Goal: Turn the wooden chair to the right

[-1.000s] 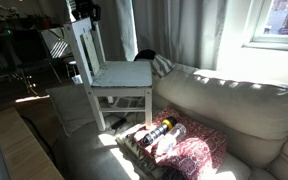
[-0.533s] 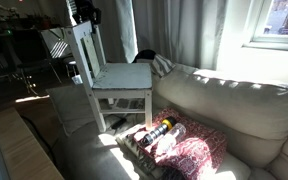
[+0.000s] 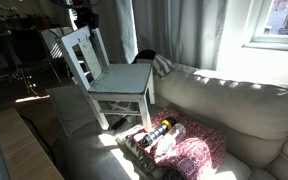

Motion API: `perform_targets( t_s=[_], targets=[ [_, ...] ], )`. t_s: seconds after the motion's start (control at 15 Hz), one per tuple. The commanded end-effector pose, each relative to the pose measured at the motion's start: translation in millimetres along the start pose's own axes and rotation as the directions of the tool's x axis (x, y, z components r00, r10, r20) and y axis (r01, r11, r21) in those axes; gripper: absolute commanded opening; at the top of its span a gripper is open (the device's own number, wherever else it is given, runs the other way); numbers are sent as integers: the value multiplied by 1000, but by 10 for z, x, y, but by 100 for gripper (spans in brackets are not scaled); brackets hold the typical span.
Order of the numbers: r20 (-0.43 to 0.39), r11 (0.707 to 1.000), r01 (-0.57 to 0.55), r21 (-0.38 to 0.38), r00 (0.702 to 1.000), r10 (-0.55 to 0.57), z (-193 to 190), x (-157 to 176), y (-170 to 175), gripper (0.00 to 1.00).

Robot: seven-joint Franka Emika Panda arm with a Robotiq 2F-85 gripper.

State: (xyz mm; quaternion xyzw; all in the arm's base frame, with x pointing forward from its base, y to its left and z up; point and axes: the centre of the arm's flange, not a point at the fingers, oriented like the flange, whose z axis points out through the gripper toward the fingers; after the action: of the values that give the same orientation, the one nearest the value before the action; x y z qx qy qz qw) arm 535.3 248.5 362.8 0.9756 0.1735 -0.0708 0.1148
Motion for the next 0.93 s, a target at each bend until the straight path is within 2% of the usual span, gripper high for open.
perform_targets(
  t_s=[0.0, 0.47, 0.87],
  targets=[
    [-27, 986, -164, -11, 986, 163, -486, 26, 26, 6],
    [-4, 947, -321, 7, 947, 322, -808, 223, 55, 6],
    [-13, 907, -422, 13, 906, 422, -1163, 256, 11, 6]
  ],
)
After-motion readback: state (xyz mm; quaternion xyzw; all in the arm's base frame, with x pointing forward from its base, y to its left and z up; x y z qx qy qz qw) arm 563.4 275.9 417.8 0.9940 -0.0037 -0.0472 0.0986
